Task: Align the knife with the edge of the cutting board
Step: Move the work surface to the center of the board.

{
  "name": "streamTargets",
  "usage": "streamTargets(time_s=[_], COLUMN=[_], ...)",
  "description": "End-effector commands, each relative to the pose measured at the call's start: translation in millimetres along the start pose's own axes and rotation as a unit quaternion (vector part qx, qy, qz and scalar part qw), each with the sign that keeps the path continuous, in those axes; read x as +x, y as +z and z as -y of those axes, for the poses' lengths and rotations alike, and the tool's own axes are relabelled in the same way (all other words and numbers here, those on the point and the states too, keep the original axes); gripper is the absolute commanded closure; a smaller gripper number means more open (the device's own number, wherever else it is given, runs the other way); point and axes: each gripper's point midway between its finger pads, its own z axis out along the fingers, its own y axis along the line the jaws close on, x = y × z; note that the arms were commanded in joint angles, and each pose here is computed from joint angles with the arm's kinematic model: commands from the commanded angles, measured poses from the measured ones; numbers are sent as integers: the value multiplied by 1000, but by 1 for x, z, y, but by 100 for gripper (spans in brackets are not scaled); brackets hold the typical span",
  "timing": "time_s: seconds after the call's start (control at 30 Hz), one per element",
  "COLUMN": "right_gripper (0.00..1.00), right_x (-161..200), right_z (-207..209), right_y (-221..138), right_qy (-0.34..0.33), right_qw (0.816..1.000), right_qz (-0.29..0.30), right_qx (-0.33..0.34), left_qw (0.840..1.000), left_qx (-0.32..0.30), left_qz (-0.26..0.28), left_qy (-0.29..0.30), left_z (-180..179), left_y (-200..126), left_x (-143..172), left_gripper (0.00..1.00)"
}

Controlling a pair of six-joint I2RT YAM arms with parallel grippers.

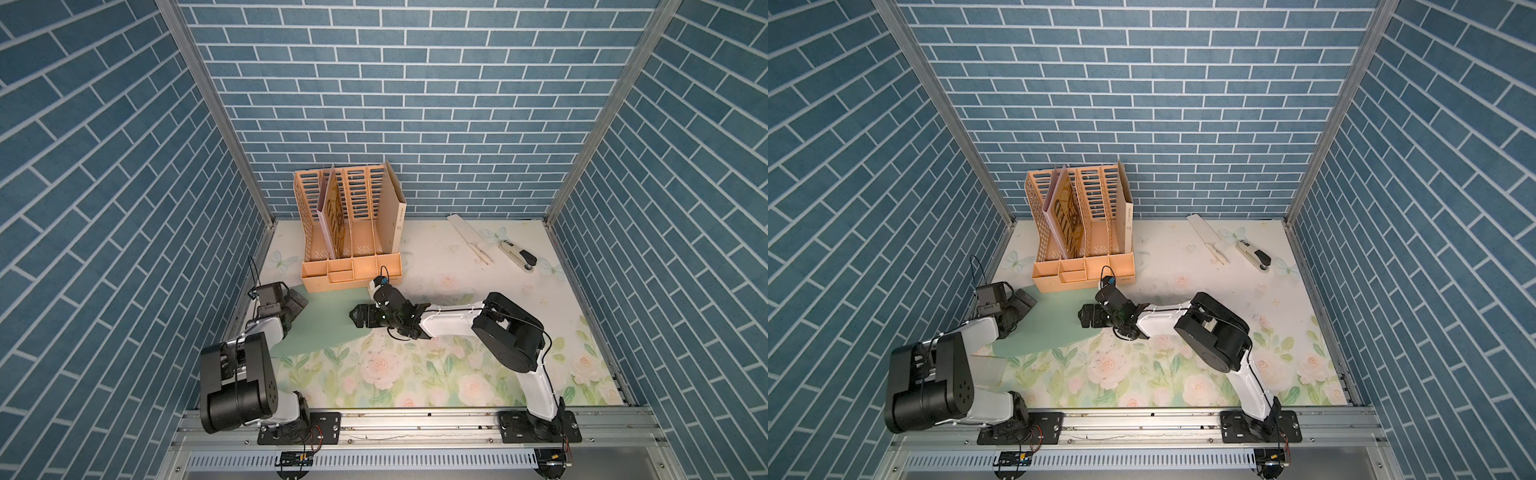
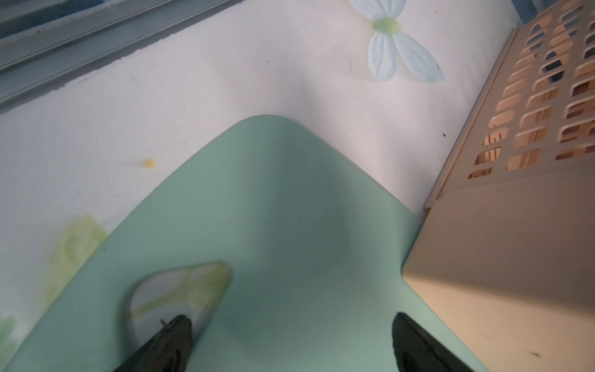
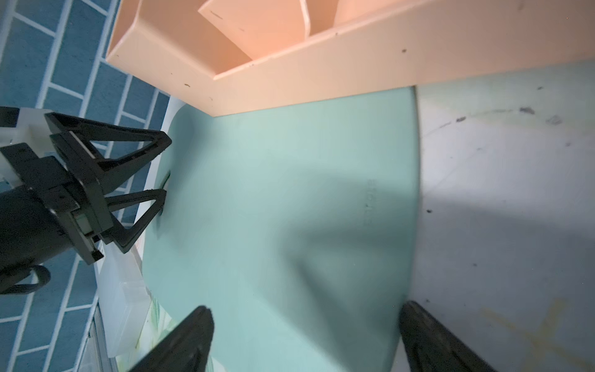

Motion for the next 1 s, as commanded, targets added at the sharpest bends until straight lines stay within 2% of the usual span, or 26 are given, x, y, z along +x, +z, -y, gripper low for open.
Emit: streamTargets(time_s=[0.0, 0.33, 0.5, 0.7, 0.97], right_gripper=[6, 6, 5, 3, 3], right_x=[49, 56, 54, 49, 52], right_z=[-4, -24, -20, 2, 13], right_y=[16, 11, 3, -14, -28], right_qy=[3, -2, 0, 18, 25], right_qw=[998, 997, 998, 1000, 999], right_qz=[-68, -64, -52, -14, -7], right_qx=[-12, -33, -28, 10, 22], left_qw=[994, 988, 985, 982, 976], left_qx=[21, 74, 84, 91, 109], left_qz=[-108, -136, -148, -163, -180], left_qy=[-9, -2, 13, 19, 48], left_z=[-5, 10, 20, 22, 39], left_y=[3, -1, -2, -6, -15], left_x=[58, 79, 87, 101, 123], left_gripper=[1, 1, 1, 1, 0])
